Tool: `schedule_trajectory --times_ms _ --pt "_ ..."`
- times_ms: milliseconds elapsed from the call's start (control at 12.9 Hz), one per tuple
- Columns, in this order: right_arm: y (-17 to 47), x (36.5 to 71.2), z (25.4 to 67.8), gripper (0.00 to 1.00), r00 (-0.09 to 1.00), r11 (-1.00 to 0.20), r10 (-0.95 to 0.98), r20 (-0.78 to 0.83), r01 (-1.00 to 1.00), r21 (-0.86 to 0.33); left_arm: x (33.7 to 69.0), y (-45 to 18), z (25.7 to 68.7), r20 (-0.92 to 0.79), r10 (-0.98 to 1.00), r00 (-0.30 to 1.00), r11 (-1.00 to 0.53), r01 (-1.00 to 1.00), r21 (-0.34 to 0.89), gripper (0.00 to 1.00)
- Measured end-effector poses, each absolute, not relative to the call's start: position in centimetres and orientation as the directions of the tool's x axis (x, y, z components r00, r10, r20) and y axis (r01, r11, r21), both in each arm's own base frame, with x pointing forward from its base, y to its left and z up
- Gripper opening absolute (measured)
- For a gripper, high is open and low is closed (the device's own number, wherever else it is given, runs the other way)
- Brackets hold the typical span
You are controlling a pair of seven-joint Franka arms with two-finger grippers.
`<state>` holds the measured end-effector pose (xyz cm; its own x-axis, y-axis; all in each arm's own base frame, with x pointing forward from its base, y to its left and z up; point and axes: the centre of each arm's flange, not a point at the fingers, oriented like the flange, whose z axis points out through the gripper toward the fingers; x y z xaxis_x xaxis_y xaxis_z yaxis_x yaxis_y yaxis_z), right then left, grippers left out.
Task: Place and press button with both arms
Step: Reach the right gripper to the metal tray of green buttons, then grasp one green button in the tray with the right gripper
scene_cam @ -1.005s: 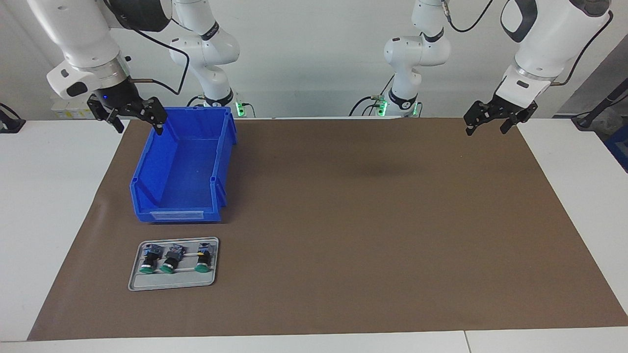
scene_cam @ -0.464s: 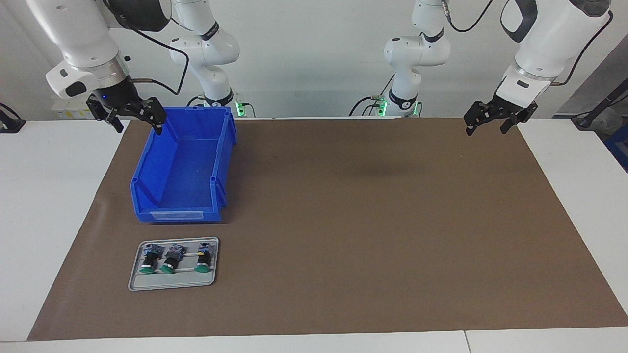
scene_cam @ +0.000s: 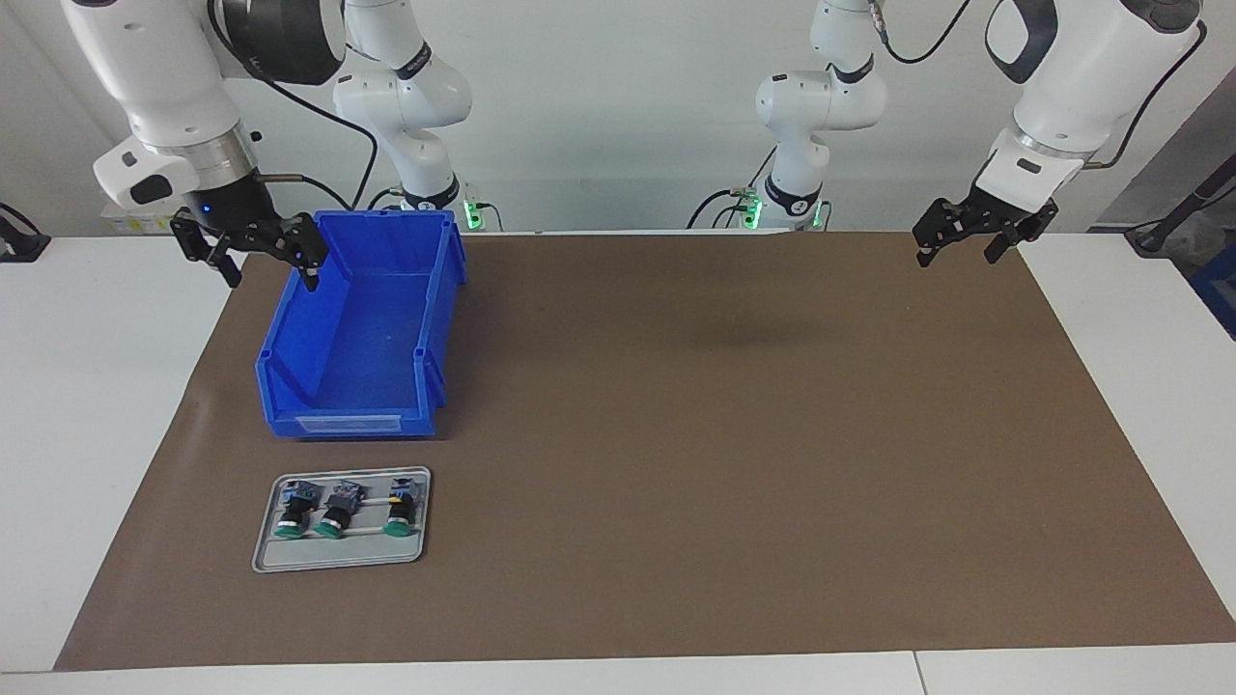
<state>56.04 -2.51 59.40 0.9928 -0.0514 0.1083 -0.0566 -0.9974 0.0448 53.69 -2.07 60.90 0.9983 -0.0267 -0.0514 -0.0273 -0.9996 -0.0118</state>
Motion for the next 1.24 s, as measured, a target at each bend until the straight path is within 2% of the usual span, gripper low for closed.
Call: schedule_trajectory --times_ms 155,464,696,928,1237 --pt "-2.3 58.0 55.5 1.0 0.988 -0.998 -0.044 0.147 -0.051 0.048 53.7 -2.1 60.9 -0.051 -0.027 0.998 -1.0 -0.027 -0.012 1.0" --pt "-1.8 65.1 43.8 1.0 0.967 -0.997 -0.066 0.247 -0.073 0.023 53.7 -2.1 60.9 -0.051 -0.027 0.998 -1.0 -0.027 -0.012 1.0" --pt "-1.6 68.1 37.2 1.0 0.957 -0.99 -0.131 0.26 -0.138 0.012 53.7 -2.1 60.9 -0.051 -0.027 0.998 -1.0 -0.027 -0.012 1.0" --pt "-1.8 68.7 33.0 0.95 0.957 -0.983 -0.177 0.231 -0.185 0.014 53.7 -2.1 60.9 -0.051 -0.027 0.998 -1.0 -0.027 -0.012 1.0" --pt "-1.9 68.7 31.3 0.9 0.958 -0.979 -0.196 0.21 -0.203 0.016 53.7 -2.1 60.9 -0.051 -0.027 0.998 -1.0 -0.027 -0.012 1.0"
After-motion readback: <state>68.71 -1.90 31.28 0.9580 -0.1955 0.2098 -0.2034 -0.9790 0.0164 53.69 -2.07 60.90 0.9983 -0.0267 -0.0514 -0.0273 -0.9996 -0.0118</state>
